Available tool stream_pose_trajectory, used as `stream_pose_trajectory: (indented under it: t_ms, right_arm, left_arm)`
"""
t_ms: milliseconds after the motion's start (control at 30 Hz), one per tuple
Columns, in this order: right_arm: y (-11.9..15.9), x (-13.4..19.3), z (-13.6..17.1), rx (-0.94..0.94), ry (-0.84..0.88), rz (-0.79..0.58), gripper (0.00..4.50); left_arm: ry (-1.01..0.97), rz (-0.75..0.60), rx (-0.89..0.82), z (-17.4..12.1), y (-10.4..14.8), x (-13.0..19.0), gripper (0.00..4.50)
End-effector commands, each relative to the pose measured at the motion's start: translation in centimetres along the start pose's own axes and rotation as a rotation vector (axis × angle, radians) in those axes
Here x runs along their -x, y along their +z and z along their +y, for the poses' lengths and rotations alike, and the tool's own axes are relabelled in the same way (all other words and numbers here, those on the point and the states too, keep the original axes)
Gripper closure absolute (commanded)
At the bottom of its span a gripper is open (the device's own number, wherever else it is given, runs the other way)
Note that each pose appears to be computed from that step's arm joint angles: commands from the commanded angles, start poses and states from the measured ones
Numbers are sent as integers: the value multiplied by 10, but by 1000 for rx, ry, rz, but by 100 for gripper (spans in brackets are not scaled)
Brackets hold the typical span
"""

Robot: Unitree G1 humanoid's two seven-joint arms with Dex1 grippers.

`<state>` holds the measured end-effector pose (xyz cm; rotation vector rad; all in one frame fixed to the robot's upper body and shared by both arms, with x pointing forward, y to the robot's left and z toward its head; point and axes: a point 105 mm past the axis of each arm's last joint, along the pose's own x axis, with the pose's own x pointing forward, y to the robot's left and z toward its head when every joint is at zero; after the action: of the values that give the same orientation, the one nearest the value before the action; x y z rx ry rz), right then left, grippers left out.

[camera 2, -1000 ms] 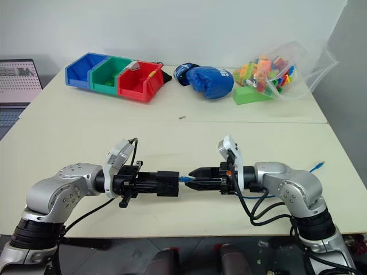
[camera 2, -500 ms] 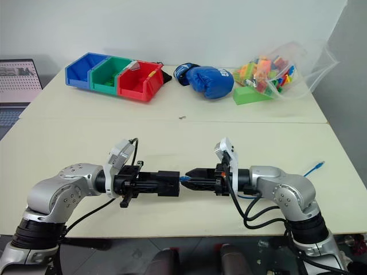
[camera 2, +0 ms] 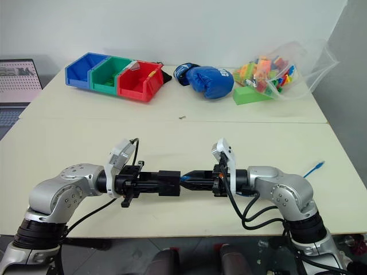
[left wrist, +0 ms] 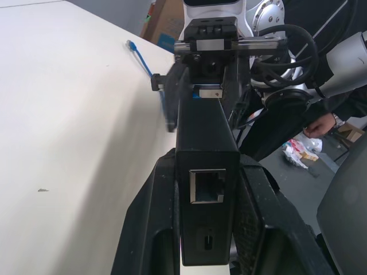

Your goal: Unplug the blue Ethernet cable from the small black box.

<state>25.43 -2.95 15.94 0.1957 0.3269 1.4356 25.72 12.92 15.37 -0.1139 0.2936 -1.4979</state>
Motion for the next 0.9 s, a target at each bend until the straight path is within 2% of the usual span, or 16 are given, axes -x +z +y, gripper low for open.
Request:
stream_pose_trajectory:
  t_ms: [33, 100, 400, 633, 767, 900]
  right_arm:
    - [11, 2, 6, 51, 20, -13, 403]
    - [11, 4, 7, 51, 29, -8, 439]
    - [10, 7, 7, 48, 43, 11, 442]
    - [1, 24, -9, 3, -52, 33, 443]
    - [-2, 38, -24, 1, -151, 16, 446]
    - [7, 50, -67, 114, -427, -46, 446]
  left_arm:
    - [-26, -9, -35, -5, 5, -1, 371]
    - [-27, -6, -34, -6, 5, 0, 371]
    - [-35, 2, -32, -7, 3, 2, 371]
    - [43, -16, -29, 0, 3, 16, 371]
    - [84, -20, -11, -2, -1, 26, 371]
    - [141, -29, -6, 1, -3, 33, 371]
